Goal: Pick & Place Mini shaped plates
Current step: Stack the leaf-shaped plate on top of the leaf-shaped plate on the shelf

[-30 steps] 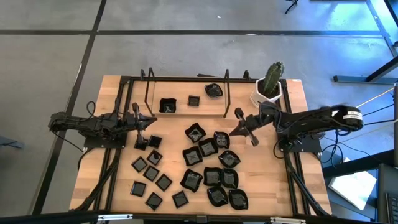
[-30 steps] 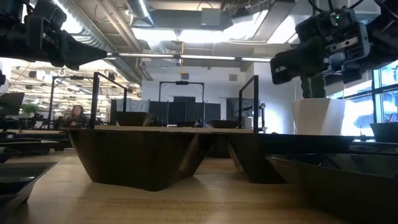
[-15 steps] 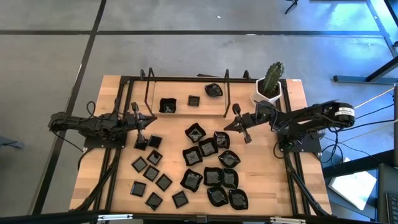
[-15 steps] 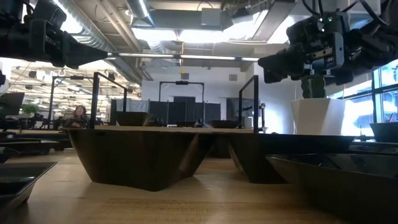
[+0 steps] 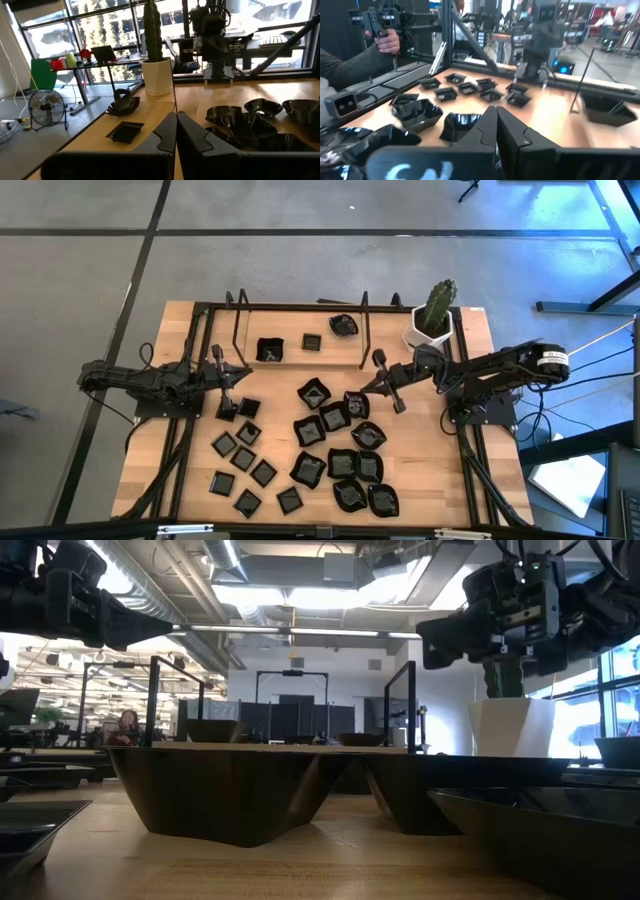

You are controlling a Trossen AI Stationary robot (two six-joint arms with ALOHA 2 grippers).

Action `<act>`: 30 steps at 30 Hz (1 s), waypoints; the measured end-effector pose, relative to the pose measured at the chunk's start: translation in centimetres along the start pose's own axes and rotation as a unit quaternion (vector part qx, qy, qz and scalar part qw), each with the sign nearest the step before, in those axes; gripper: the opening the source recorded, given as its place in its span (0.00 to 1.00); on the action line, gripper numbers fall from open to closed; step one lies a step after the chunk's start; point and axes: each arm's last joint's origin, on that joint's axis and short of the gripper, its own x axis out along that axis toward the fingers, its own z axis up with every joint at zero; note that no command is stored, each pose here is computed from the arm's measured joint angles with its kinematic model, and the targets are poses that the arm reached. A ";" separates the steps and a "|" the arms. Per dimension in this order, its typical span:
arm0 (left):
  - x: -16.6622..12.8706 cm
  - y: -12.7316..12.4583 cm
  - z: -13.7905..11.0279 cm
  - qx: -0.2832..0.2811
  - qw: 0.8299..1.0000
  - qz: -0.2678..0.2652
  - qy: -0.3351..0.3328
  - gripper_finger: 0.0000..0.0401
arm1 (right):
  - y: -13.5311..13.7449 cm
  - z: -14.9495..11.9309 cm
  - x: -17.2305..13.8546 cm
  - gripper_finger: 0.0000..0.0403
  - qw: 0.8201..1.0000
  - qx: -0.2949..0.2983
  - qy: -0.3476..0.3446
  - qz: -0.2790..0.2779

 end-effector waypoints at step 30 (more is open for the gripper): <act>0.0 -0.2 0.4 -0.035 0.998 -0.043 -0.021 0.00 | 1.2 1.0 0.7 0.01 0.998 0.029 -0.038 0.044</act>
